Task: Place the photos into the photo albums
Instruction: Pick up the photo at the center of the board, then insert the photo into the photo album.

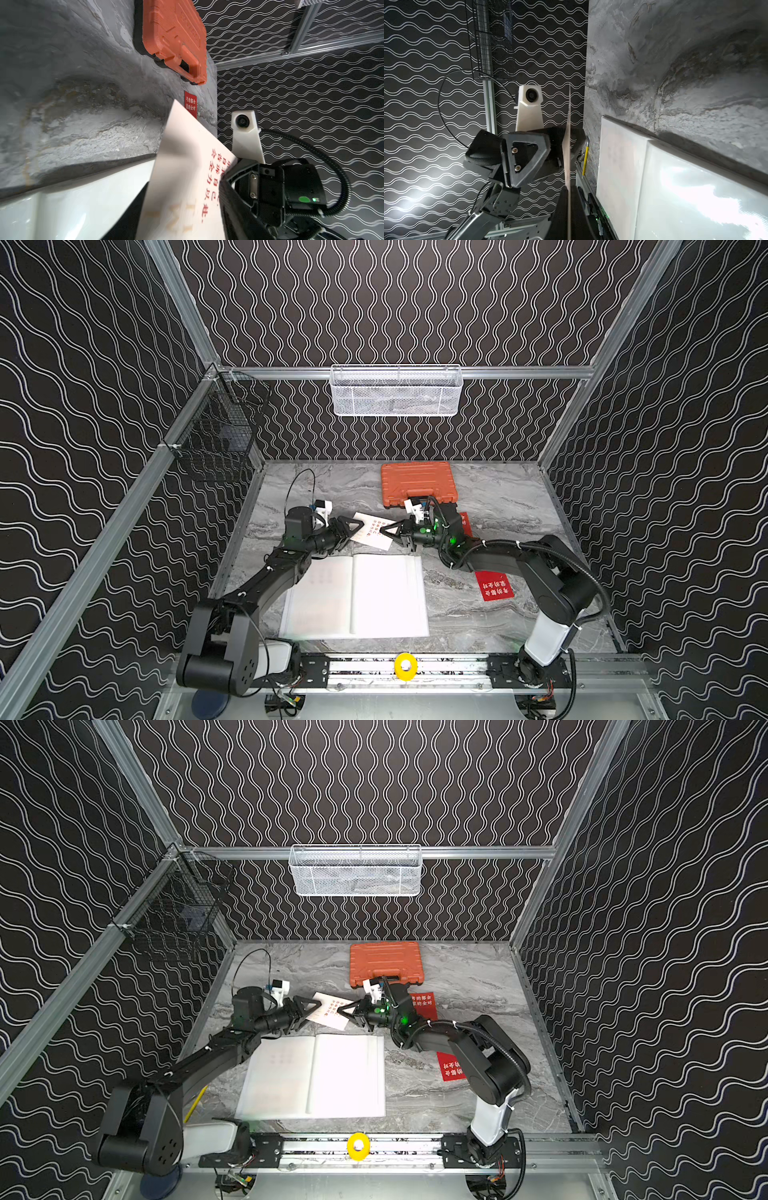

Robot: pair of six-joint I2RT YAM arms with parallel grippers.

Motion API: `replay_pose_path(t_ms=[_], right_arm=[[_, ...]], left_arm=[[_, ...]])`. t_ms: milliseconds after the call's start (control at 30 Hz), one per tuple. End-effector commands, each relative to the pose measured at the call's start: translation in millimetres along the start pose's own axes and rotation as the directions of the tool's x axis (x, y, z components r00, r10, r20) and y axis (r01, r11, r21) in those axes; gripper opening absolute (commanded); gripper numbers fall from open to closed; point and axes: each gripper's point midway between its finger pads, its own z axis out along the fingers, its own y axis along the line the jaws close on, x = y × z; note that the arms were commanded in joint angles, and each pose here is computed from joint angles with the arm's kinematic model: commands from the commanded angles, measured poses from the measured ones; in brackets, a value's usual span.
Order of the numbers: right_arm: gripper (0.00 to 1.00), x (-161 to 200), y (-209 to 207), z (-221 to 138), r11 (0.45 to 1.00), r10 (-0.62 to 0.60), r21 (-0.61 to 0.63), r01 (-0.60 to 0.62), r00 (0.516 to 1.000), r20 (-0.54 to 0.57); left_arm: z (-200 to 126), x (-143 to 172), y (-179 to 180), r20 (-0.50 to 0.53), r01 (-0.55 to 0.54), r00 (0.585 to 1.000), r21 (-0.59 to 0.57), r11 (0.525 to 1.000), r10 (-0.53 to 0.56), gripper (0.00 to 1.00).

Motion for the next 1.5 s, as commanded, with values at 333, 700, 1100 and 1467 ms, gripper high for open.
replay_pose_path(t_ms=[333, 700, 1100, 1467], right_arm=[[0.00, 34.5, -21.4, -7.2, 0.918, -0.173, 0.347, 0.190, 0.982, -0.079], [0.00, 61.2, -35.6, 10.3, 0.804, -0.251, 0.499, 0.324, 0.945, -0.208], [0.00, 74.8, -43.2, 22.5, 0.725, -0.276, 0.559, 0.403, 0.913, -0.300], [0.00, 78.8, -50.9, 22.2, 0.653, -0.296, 0.613, 0.445, 0.895, -0.334]], left_arm=[[-48.4, 16.8, 92.2, -0.082, -0.071, 0.996, -0.497, 0.865, 0.035, 0.45], [-45.7, 33.7, 116.5, -0.119, -0.059, 0.993, -0.527, 0.848, -0.005, 0.42], [-47.6, 48.0, 143.5, -0.120, -0.031, 0.992, -0.583, 0.812, -0.048, 0.42], [-60.8, 41.4, 146.8, -0.070, -0.037, 0.998, -0.631, 0.775, -0.010, 0.43]])
